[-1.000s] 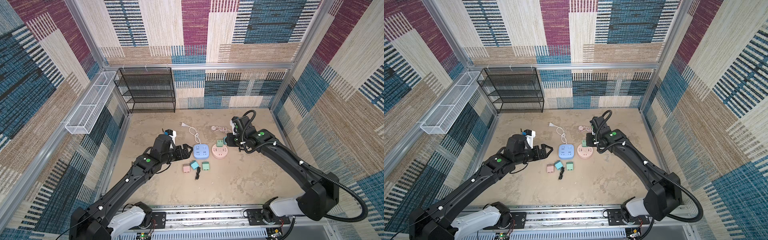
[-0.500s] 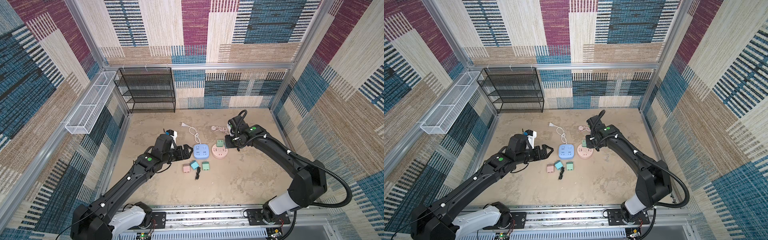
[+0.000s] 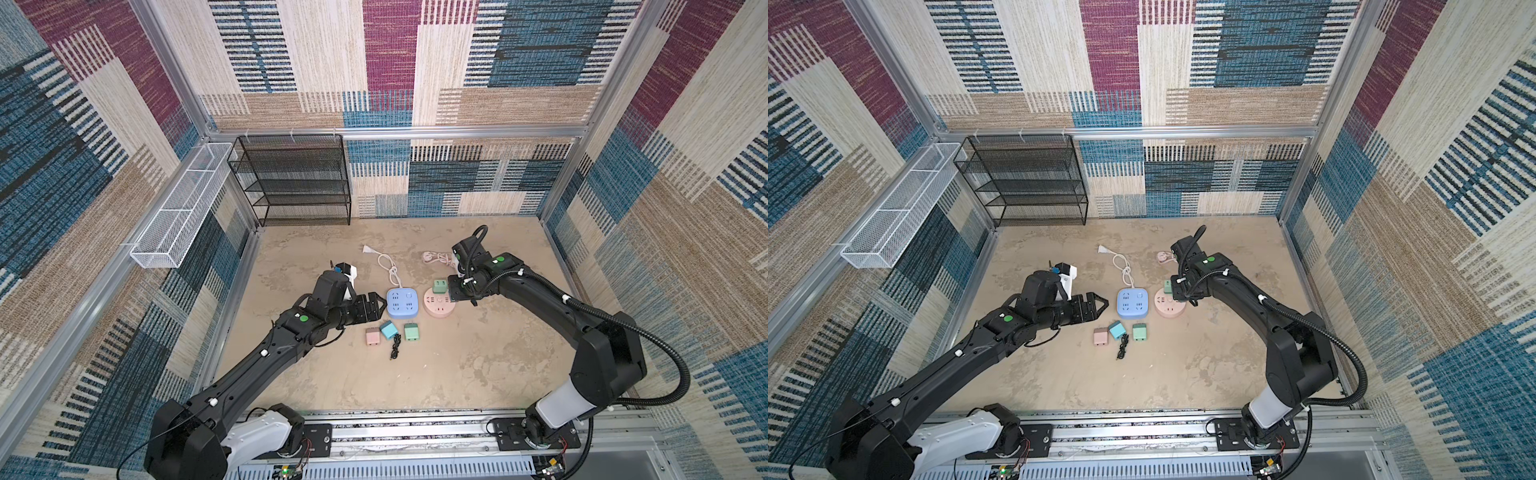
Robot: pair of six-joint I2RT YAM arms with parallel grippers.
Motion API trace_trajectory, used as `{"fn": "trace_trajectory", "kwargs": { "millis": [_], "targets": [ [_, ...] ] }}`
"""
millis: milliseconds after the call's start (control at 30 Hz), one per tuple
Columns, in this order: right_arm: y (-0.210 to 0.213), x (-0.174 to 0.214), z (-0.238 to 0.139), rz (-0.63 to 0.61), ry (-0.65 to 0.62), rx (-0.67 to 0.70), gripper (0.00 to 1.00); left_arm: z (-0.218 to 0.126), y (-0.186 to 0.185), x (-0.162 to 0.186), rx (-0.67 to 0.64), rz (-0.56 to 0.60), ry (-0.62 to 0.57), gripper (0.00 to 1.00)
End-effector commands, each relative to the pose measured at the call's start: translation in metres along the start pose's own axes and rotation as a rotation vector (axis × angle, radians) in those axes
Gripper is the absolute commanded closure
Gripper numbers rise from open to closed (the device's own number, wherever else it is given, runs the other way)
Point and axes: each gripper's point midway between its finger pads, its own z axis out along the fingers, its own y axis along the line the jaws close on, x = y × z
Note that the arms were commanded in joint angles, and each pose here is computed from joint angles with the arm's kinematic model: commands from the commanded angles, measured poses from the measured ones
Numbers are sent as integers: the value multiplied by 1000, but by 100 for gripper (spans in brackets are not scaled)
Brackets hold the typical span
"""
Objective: Insert the plug
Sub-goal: 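Move the blue-green adapter over the pink round strip with the right gripper, then lower and press the blue-green adapter into the pink strip beside the green adapter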
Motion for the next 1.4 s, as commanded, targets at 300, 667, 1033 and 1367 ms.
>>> {"fn": "trace_trajectory", "kwargs": {
  "millis": [300,667,1033,1367],
  "targets": [
    [3,-14,14,15,-38,-24,100,-2,-5,-7,13,6,-25,9],
    [3,-9,30,28,-15,-26,100,-2,-3,-5,6,5,-19,9],
    [3,-12,34,34,-19,-24,100,-3,-2,-5,1,7,-22,9],
    [2,-10,40,64,-17,-23,100,-1,2,-4,-11,6,-26,9]
  ]
}}
